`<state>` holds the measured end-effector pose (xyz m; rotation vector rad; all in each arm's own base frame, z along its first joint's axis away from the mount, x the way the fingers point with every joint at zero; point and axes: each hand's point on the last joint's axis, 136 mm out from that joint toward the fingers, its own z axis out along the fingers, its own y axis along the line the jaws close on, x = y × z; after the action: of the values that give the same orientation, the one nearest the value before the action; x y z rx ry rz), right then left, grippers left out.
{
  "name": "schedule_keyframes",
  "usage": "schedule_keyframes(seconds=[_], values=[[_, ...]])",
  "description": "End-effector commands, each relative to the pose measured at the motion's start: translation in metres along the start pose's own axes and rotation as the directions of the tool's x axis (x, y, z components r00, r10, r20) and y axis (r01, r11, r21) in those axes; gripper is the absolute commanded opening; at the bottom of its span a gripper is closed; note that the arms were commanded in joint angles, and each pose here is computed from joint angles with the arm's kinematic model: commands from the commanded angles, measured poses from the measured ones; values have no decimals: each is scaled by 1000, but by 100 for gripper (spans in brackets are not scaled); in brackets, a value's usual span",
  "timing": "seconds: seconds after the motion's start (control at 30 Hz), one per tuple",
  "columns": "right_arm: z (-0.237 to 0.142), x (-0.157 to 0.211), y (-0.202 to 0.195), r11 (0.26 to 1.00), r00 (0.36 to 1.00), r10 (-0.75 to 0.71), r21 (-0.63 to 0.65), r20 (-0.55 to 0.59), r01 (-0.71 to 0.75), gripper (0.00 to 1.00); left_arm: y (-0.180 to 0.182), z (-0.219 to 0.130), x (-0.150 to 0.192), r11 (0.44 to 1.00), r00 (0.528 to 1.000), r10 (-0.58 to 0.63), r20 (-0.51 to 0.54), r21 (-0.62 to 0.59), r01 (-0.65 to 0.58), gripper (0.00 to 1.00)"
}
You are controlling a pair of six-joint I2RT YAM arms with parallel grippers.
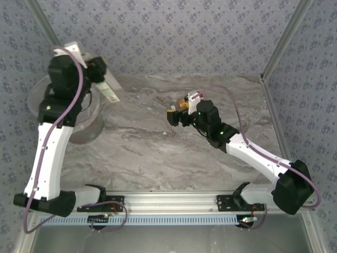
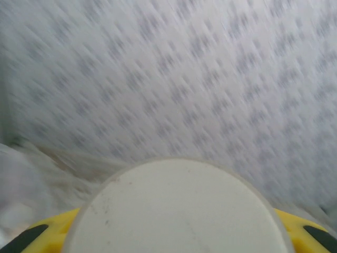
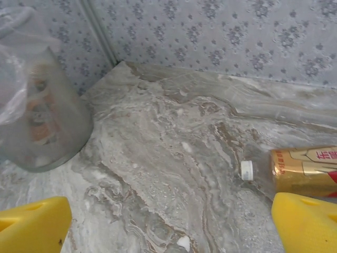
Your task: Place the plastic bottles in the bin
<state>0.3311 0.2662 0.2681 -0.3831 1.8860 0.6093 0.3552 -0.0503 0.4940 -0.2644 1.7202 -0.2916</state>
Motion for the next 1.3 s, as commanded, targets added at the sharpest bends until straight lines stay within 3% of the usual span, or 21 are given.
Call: schedule_keyframes(seconds=[0.0,0.17,0.3,0.37,0.47,0.57,0.63,0.67,0.7,0.77,0.83,0.9,1.07,1.17,1.27], values=[[0,-5,-17,992,993,73,95,88,-82,100,62,-30,-52,948,982,106,157,-315,-52,0],[3,-1,-29,988,994,60,136,94,-72,100,123,-36,-79,793,960,241,141,-599,-111,0],[4,-5,-42,986,997,14,166,71,-26,100,188,-24,-68,657,968,244,63,-745,-117,0],[5,-5,-50,985,999,10,172,52,-19,100,207,-11,-58,619,969,246,-10,-768,-165,0],[8,-9,-62,982,999,16,188,45,-24,100,230,11,-47,509,946,297,-127,-818,-269,1],[8,-18,-73,975,999,21,221,48,-31,100,247,39,-27,427,890,323,-323,-789,-441,8],[8,-20,-79,972,998,4,232,57,-17,100,256,50,-12,389,849,312,-427,-758,-524,18],[9,-19,-83,971,998,2,239,55,-15,100,258,52,-6,388,843,304,-444,-750,-535,26],[10,-19,-89,969,999,7,248,49,-19,100,260,54,-1,398,845,293,-447,-747,-533,41],[13,-15,-98,970,1000,18,241,16,-22,100,261,55,4,410,862,267,-432,-758,-507,76],[13,-11,-108,967,999,40,252,-13,-36,100,263,49,12,400,855,231,-464,-756,-518,89],[13,-5,-115,966,995,76,251,-65,-57,100,260,43,9,407,866,211,-453,-765,-499,95],[24,29,-149,931,946,187,354,-263,-85,100,221,37,8,633,938,120,-325,-703,-325,99],[37,38,-167,890,906,321,415,-276,-189,100,198,34,11,738,967,58,-249,-641,-210,99],[57,52,-185,803,848,497,470,-187,-367,100,186,40,26,808,977,-17,-214,-578,-113,99]])
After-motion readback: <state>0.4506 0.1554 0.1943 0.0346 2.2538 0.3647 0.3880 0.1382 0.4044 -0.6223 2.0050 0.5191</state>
